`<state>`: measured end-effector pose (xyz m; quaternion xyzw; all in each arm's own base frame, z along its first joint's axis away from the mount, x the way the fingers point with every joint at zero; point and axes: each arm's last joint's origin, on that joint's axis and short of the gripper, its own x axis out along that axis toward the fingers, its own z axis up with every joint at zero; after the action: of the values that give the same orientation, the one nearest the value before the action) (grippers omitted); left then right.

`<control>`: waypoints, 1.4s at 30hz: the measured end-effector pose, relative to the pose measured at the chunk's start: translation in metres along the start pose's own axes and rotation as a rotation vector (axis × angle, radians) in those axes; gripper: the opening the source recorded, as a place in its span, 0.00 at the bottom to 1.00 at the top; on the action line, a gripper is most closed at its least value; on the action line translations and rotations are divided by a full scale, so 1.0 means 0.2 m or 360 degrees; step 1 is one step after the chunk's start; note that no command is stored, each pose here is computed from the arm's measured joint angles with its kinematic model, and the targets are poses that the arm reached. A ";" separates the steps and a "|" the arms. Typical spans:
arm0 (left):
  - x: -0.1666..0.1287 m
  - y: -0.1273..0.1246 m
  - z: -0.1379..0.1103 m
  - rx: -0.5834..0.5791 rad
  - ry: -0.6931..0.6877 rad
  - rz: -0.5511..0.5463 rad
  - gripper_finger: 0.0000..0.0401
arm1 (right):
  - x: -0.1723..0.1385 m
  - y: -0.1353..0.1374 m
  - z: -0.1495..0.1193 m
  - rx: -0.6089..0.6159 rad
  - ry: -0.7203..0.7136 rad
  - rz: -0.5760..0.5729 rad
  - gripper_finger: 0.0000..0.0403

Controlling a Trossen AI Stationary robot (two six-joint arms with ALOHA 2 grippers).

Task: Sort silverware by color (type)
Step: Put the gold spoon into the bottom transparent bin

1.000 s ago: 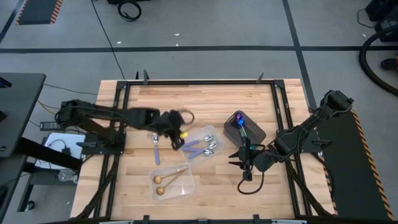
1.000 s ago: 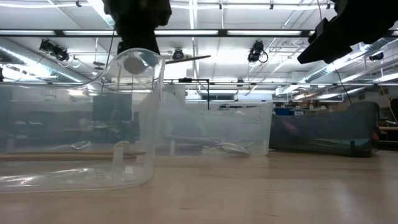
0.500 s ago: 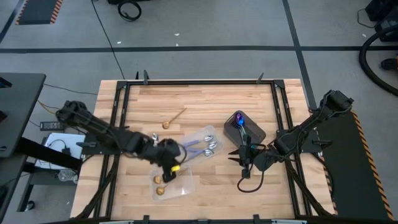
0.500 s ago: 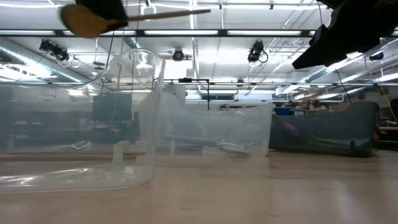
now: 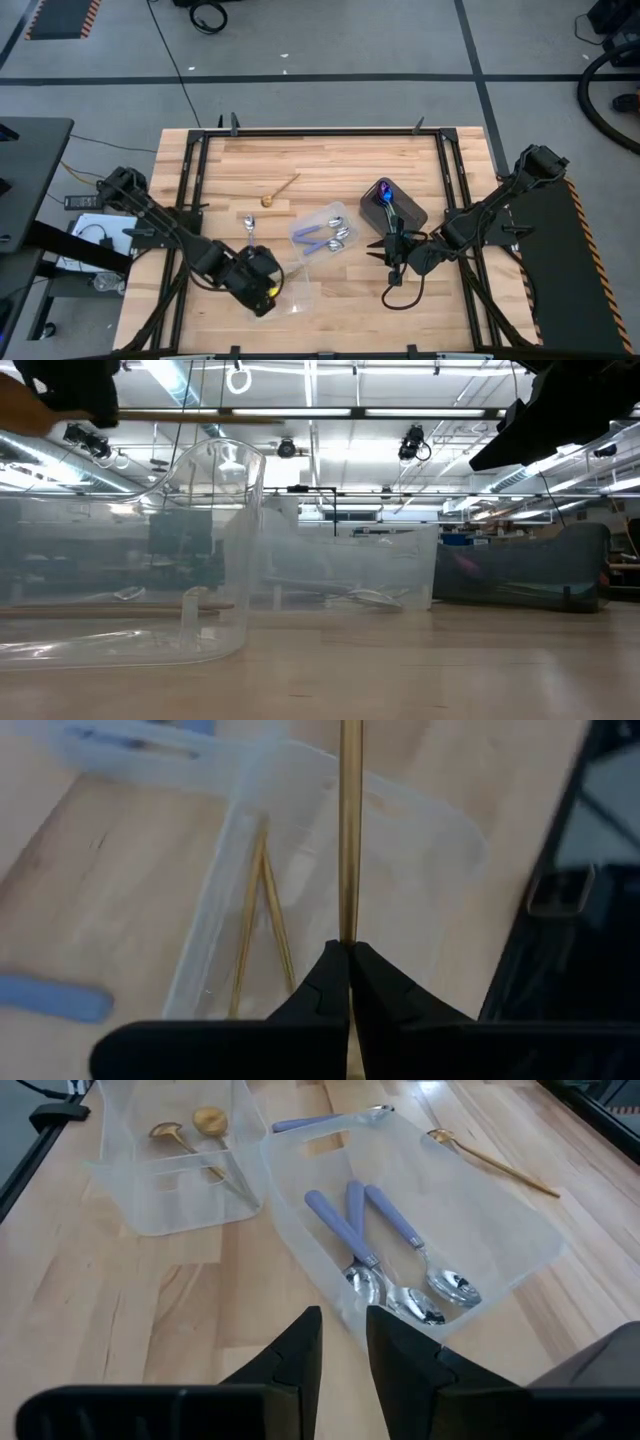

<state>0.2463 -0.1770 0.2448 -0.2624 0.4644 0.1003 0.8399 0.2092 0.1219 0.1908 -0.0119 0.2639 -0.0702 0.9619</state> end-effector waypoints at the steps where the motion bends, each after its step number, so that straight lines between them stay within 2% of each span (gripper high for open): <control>1: 0.00 0.00 0.00 -0.0061 -0.0005 0.0005 0.02 | 0.00 0.00 0.00 0.0000 0.0000 0.0000 0.23; 9: 0.05 -0.05 -0.09 -0.0431 0.0018 0.0006 0.02 | 0.00 0.00 0.00 -0.0015 -0.0006 0.0002 0.23; 17: 0.04 -0.07 -0.15 -0.0594 0.0007 0.0011 0.02 | 0.00 0.00 0.00 -0.0023 -0.0008 0.0004 0.23; 27: 0.19 -0.05 -0.16 -0.0594 0.0178 0.0156 0.02 | 0.00 0.00 0.00 -0.0038 -0.0005 0.0003 0.23; 42: 0.33 -0.02 -0.20 -0.0592 0.0281 0.0299 0.02 | 0.00 0.00 0.00 -0.0055 -0.0007 0.0003 0.23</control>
<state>0.2549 -0.2072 0.1745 -0.3762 0.5322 0.2385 0.7200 0.2095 0.1222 0.1912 -0.0283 0.2630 -0.0648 0.9622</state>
